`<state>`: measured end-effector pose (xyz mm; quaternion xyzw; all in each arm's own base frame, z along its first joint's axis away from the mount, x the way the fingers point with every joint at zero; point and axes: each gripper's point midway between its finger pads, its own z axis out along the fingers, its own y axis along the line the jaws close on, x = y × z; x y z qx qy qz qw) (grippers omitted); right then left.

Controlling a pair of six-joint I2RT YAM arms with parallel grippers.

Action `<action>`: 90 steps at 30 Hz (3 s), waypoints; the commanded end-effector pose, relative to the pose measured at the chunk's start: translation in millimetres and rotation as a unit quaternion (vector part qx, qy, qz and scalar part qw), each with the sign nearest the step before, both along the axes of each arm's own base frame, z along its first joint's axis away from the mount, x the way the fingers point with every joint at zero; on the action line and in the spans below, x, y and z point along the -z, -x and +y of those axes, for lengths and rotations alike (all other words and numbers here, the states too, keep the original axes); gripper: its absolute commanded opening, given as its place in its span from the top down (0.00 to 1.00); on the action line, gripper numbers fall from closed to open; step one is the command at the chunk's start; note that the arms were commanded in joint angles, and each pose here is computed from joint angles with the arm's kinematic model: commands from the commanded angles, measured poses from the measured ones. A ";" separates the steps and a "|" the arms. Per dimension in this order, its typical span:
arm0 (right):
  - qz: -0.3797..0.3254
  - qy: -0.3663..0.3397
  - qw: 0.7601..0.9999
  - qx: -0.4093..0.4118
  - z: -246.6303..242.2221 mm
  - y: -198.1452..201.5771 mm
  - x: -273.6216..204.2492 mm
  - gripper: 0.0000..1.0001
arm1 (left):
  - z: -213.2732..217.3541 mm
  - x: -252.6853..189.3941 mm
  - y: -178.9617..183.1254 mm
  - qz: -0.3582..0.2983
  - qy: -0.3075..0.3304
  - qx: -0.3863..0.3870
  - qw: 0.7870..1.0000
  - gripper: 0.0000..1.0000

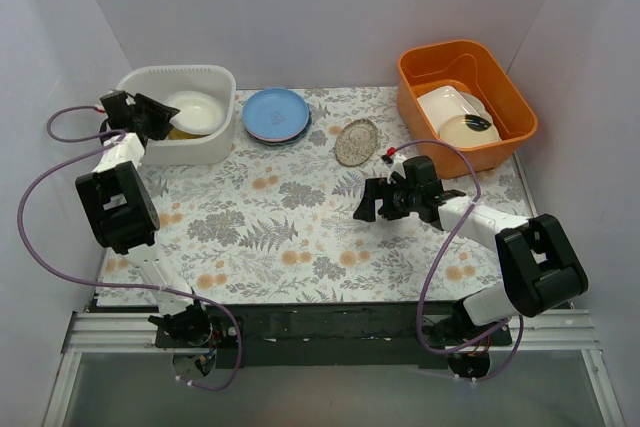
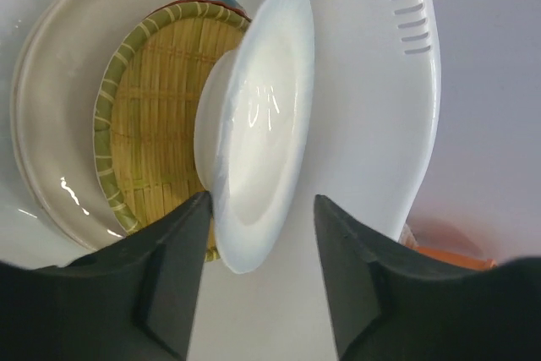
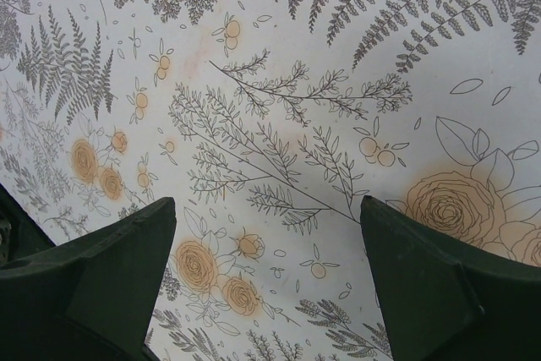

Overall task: Place the plates into the plastic bin on the countertop
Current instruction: Place the plate in the plastic bin, then pick up the plate from the corner of the board.

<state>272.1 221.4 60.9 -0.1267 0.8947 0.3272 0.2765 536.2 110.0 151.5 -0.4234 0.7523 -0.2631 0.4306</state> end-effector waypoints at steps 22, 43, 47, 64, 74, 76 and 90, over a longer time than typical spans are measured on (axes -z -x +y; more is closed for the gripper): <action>-0.051 -0.017 0.999 0.011 1.6 -10.7 -35.4 0.03 | -61.5 -123.9 25.5 -0.043 -0.223 -0.016 0.974 0.02; -0.043 -0.018 0.999 -0.005 7.9 -14.8 -24.5 0.03 | -268.6 -115.6 43.9 -0.128 -0.170 0.254 0.944 0.02; -0.040 -0.025 0.999 -0.010 10.4 -13.8 -21.5 0.03 | -317.6 -86.1 43.1 -0.122 -0.139 0.321 0.929 0.02; -0.048 -0.012 0.999 0.013 -0.2 -11.1 -28.0 0.03 | -424.6 7.7 9.5 -0.107 -0.118 0.403 0.901 0.06; -0.048 0.001 0.998 0.032 -9.0 -10.4 -27.8 0.03 | -464.9 59.1 -20.6 -0.105 -0.101 0.427 0.892 0.08; -0.051 0.004 0.998 0.036 -10.9 -11.2 -28.6 0.03 | -473.1 58.3 -25.2 -0.111 -0.100 0.431 0.890 0.08; -0.041 -0.017 0.999 0.011 3.0 -19.1 -26.4 0.03 | -474.7 107.8 -40.3 -0.072 -0.149 0.432 0.887 0.43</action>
